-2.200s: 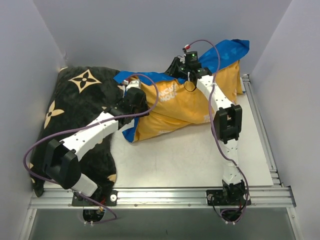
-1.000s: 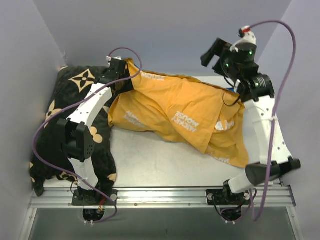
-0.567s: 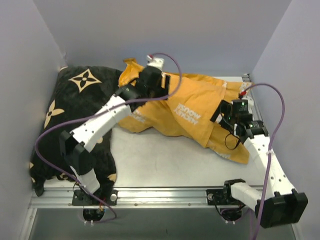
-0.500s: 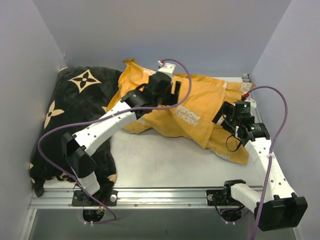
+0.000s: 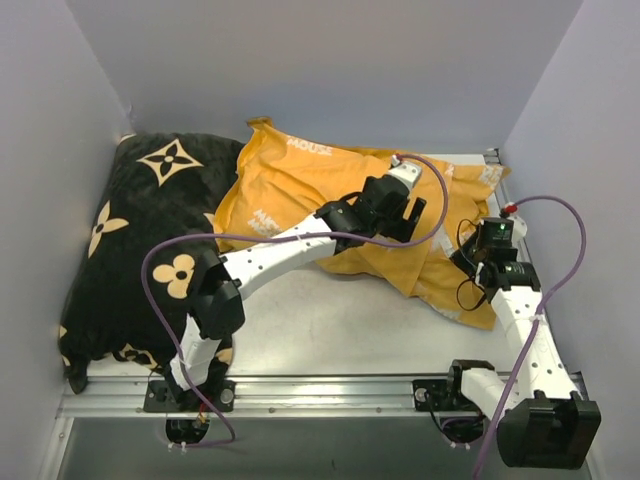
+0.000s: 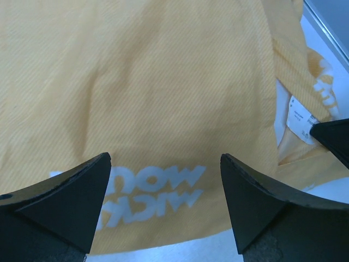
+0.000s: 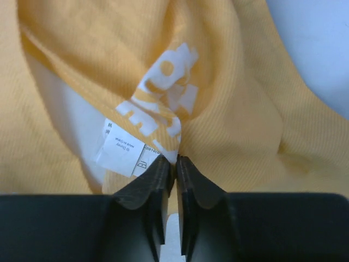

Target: Remove the pillowcase from the pillow

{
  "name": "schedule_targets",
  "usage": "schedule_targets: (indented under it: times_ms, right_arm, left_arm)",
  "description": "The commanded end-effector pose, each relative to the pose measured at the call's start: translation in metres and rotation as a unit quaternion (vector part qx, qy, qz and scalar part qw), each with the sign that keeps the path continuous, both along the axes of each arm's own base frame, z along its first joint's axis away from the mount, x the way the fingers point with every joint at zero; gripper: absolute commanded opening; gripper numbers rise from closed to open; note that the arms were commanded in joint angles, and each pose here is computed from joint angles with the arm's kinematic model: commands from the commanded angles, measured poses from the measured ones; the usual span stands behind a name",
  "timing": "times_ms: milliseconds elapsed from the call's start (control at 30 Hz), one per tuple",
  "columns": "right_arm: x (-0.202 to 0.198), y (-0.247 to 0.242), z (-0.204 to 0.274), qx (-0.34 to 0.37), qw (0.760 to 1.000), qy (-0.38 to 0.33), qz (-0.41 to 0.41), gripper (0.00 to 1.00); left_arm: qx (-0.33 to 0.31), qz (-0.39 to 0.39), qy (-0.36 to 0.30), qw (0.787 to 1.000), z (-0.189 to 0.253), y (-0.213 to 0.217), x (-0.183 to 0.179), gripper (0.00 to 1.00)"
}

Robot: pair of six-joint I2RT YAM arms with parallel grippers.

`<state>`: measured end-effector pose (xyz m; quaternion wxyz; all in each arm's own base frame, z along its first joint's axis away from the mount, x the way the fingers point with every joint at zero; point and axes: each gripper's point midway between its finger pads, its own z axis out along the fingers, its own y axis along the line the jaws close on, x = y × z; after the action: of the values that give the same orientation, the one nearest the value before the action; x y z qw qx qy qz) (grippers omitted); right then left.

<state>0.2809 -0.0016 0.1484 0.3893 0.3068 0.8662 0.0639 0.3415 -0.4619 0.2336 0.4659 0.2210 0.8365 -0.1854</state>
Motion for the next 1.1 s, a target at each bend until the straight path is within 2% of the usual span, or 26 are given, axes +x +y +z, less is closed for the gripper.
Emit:
schedule_targets:
  times_ms: [0,100,133,200,500,567,633,667,800,833,900,933,1000,1067]
  right_arm:
    - [0.002,-0.004,-0.005,0.026,0.999,-0.01,-0.015,0.08]
    - [-0.003,-0.011,-0.011,0.041,0.999,-0.01,-0.026,0.0]
    - [-0.003,-0.013,-0.012,0.045,0.999,-0.009,-0.029,0.0]
    - [-0.005,-0.015,-0.017,0.049,0.998,-0.005,-0.033,0.0]
    - [-0.002,-0.013,-0.02,0.069,0.997,-0.011,-0.032,0.0]
    - [-0.001,-0.012,-0.02,0.071,0.997,-0.012,-0.03,0.0]
    - [-0.001,-0.012,-0.019,0.072,0.997,-0.013,-0.029,0.0]
    - [0.0,-0.011,-0.019,0.072,0.997,-0.013,-0.028,0.0]
    - [0.002,-0.012,-0.02,0.071,0.997,-0.009,-0.025,0.0]
    - [0.003,-0.012,-0.021,0.071,0.997,-0.008,-0.024,0.0]
    - [0.005,-0.011,-0.024,0.075,0.997,-0.002,-0.02,0.0]
    - [0.007,-0.01,-0.024,0.077,0.997,-0.003,-0.017,0.0]
    - [0.011,-0.007,-0.028,0.084,0.996,0.004,-0.007,0.0]
    - [0.019,0.002,-0.024,0.1,0.995,-0.001,0.017,0.0]
  left_arm:
    - [-0.062,-0.049,-0.047,0.996,0.046,-0.043,-0.007,0.92]
    - [-0.054,-0.066,-0.057,0.995,0.04,-0.061,-0.015,0.95]
    - [-0.049,-0.066,-0.059,0.995,0.034,-0.067,-0.017,0.97]
    - [-0.048,-0.069,-0.066,0.994,0.035,-0.074,-0.019,0.97]
    - [-0.002,-0.033,-0.057,0.998,-0.011,-0.082,-0.007,0.98]
    - [0.003,-0.028,-0.059,0.998,-0.014,-0.084,-0.005,0.97]
    - [0.022,-0.013,-0.059,0.998,-0.027,-0.081,0.0,0.92]
    - [0.024,-0.004,-0.063,0.998,-0.025,-0.078,0.003,0.88]
    - [0.056,0.059,-0.08,0.993,-0.025,-0.051,0.018,0.59]
    - [0.054,0.082,-0.091,0.991,-0.011,-0.038,0.022,0.51]
    - [0.054,0.105,-0.095,0.989,-0.002,-0.018,0.025,0.46]
    - [0.053,0.117,-0.098,0.987,0.003,-0.01,0.028,0.37]
    - [0.049,0.139,-0.1,0.984,0.014,0.01,0.033,0.29]
    - [0.058,0.172,-0.082,0.98,-0.001,0.038,0.044,0.14]
